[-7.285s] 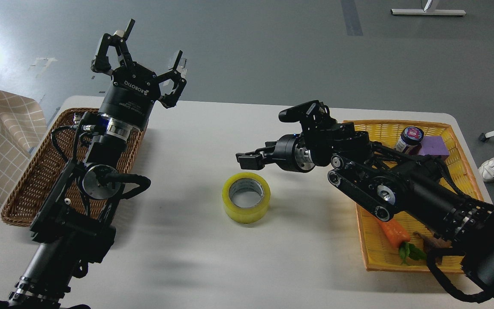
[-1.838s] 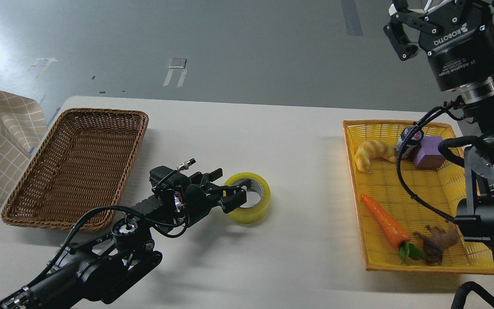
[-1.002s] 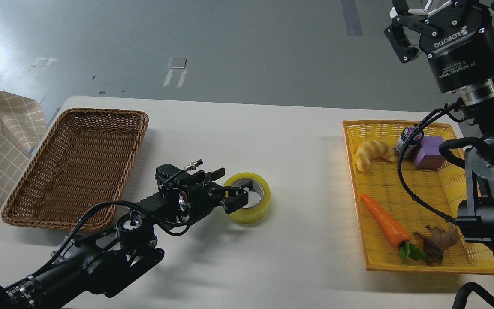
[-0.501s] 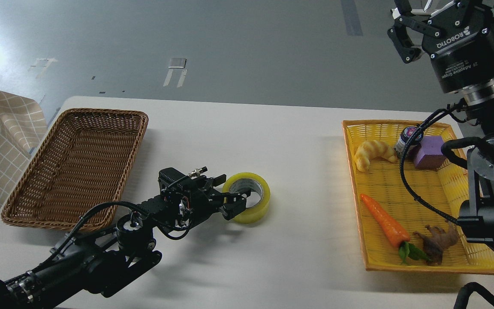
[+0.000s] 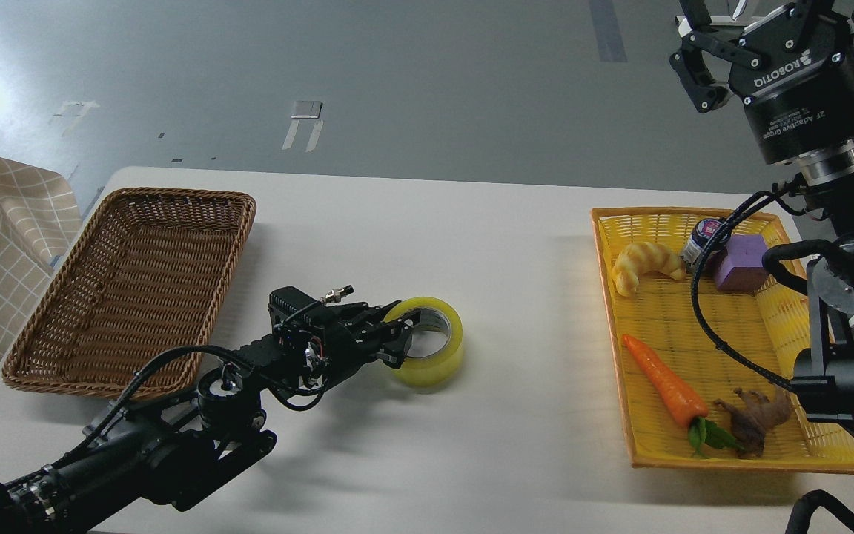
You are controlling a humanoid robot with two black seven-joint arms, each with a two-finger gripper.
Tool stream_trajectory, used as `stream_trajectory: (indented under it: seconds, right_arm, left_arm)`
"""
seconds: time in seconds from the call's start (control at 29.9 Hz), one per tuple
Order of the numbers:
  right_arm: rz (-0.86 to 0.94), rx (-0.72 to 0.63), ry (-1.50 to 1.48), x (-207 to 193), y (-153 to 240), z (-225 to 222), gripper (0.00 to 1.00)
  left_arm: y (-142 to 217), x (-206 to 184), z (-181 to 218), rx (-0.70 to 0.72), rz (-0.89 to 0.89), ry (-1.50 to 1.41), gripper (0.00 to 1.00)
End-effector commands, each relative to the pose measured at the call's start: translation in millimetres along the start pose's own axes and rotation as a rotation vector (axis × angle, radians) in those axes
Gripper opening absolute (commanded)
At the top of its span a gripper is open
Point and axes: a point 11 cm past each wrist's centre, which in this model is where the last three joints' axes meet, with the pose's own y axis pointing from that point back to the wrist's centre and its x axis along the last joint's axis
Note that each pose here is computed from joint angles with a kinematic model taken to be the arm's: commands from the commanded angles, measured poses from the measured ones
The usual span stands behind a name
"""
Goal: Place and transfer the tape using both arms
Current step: 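Grasp the tape roll's rim with the left gripper and lift, then carry the tape roll into the wicker basket and release it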
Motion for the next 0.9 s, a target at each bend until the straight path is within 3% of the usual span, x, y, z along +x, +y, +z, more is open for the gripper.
stream_trajectory:
  seconds: [0.0, 0.53, 0.87]
  right_arm:
    - [0.004, -0.003, -0.002, 1, 1, 1, 1.00]
    - [0.018, -0.013, -0.007, 4, 2, 5, 1.00]
    - [0.040, -0.009, -0.009, 7, 0, 5, 1.00]
  left_arm:
    - [-4, 5, 8, -0.012, 0.014, 0.003, 0.05]
    - [-7, 60, 14, -0.025, 0.097, -0.069, 0.05]
    - [38, 154, -55, 0.098, 0.142, -0.313, 0.05]
